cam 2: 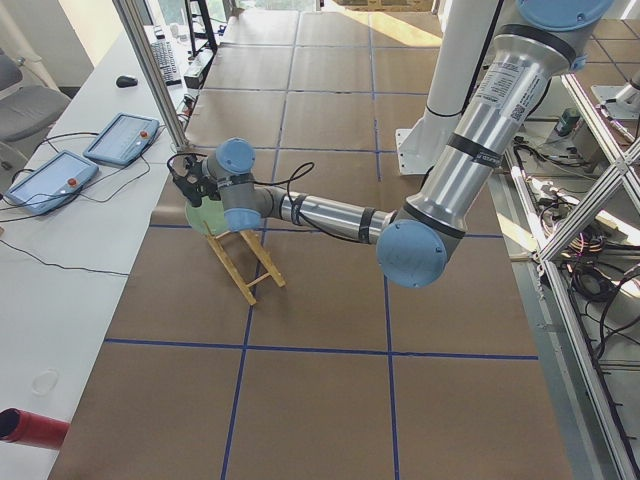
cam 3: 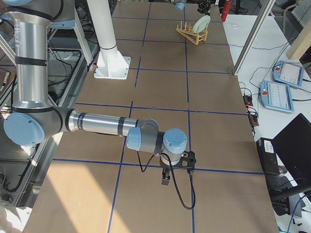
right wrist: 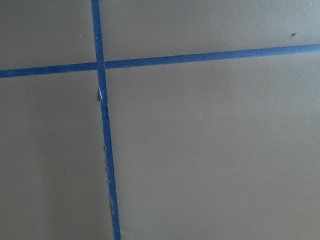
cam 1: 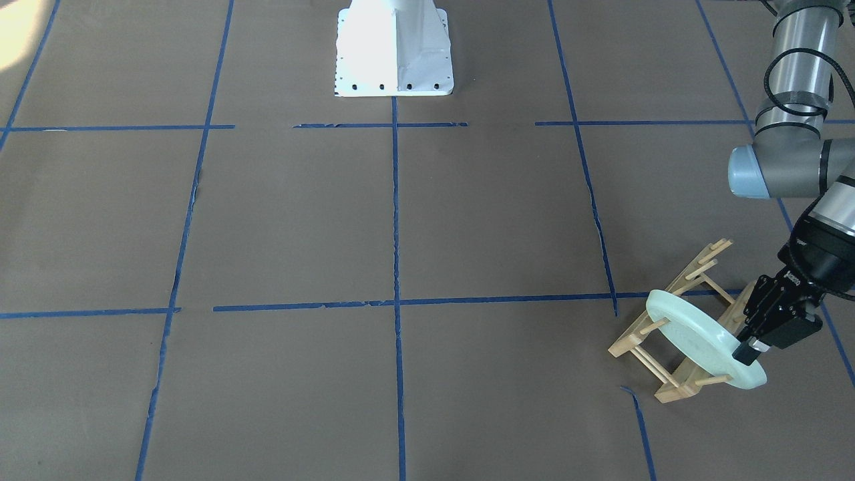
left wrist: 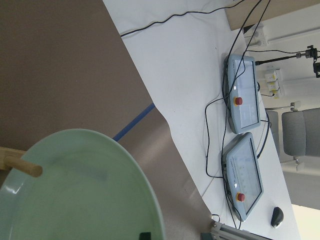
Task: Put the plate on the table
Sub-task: 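Reach the left gripper to the pale green plate's rim in the rack, then grip the plate rim with the left gripper and lift it out of the rack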
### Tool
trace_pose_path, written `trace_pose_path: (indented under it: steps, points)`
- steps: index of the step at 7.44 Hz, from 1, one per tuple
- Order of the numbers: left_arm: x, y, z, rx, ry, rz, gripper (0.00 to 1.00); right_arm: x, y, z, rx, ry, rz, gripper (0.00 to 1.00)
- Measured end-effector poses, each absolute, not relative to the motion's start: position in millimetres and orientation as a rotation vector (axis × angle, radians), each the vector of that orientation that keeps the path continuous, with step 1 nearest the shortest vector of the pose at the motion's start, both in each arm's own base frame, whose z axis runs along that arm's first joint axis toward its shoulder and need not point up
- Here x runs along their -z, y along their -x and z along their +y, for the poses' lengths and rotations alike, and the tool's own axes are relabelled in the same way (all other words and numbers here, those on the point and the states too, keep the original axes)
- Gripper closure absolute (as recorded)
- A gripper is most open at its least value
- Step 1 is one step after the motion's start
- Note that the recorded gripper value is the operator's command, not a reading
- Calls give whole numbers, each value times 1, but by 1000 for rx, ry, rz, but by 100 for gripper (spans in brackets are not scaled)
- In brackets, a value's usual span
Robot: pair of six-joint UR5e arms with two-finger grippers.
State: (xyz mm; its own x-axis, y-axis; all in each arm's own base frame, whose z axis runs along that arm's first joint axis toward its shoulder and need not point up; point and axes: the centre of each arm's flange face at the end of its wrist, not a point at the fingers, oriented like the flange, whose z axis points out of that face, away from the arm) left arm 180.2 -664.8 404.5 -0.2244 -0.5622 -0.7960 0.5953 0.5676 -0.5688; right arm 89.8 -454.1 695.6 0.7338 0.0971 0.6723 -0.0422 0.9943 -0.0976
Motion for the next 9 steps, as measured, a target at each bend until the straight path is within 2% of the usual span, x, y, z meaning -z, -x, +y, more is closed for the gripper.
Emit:
trace_pose_path:
  steps: [3,6,9]
  points:
    - [-378,-163,-660,1070,-44,1499,100,-696,-90,-454,-77,77,-743,0]
    - [-288,-121,-658,1050,-138,1636,100,-696,-90,-454,-77,78,-743,0]
    - [-195,-188,-673,962,-108,1507,100,-696,-90,-454,-77,78,-743,0]
